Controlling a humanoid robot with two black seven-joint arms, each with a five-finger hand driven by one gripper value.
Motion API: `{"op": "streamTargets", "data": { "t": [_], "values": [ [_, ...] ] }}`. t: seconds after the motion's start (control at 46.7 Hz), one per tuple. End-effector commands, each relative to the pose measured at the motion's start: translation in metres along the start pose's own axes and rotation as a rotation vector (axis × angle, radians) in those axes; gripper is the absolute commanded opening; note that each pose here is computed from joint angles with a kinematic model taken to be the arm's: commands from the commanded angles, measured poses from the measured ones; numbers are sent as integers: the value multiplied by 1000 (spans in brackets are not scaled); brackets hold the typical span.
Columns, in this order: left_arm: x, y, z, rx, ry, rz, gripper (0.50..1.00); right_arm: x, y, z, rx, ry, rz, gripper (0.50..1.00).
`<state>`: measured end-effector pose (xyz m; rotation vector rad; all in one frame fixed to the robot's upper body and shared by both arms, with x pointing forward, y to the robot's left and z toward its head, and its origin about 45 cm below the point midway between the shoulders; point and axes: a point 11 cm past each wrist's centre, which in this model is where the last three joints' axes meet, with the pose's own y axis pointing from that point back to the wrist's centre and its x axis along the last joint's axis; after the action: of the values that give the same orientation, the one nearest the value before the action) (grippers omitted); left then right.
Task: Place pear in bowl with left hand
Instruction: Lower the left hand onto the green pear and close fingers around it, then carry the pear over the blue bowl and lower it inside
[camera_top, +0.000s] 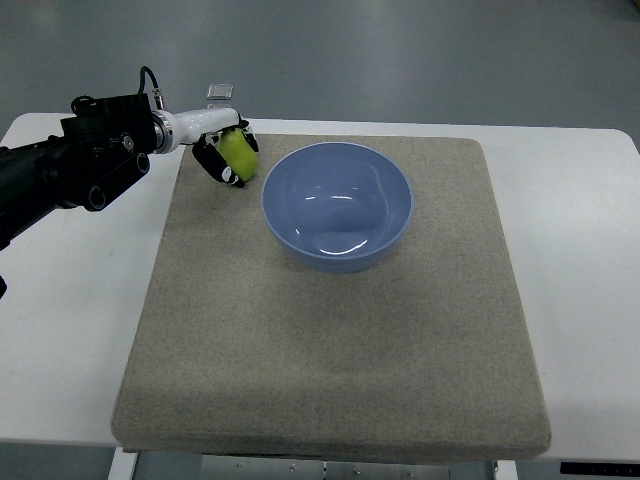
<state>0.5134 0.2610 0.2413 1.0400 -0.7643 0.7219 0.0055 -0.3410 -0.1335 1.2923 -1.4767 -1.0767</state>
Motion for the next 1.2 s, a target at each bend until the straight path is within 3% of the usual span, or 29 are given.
{"op": "streamTargets", "data": {
  "t": [0.0, 0.15, 0.45, 0.599, 0.771, 0.878, 1.177],
  "values": [
    [7, 3, -2, 4, -2, 10, 500, 0, 0, 0, -1, 0, 0, 926],
    [29, 15, -11, 10, -7, 39, 500, 0, 0, 0, -1, 0, 1, 926],
    [82, 25, 22, -70, -12, 124, 500, 0, 0, 0, 1, 0, 0, 926],
    [91, 45, 54, -202, -19, 72, 500, 0, 0, 0, -1, 0, 0, 926],
    [70, 68, 110, -403, -62, -4, 500, 0, 0, 0, -1, 0, 0, 926],
    [56, 76, 132, -473, -90, -45, 500, 0, 0, 0, 1, 0, 0, 926],
    [26, 68, 154, -494, -312, -93, 500, 0, 0, 0, -1, 0, 1, 926]
  ]
}}
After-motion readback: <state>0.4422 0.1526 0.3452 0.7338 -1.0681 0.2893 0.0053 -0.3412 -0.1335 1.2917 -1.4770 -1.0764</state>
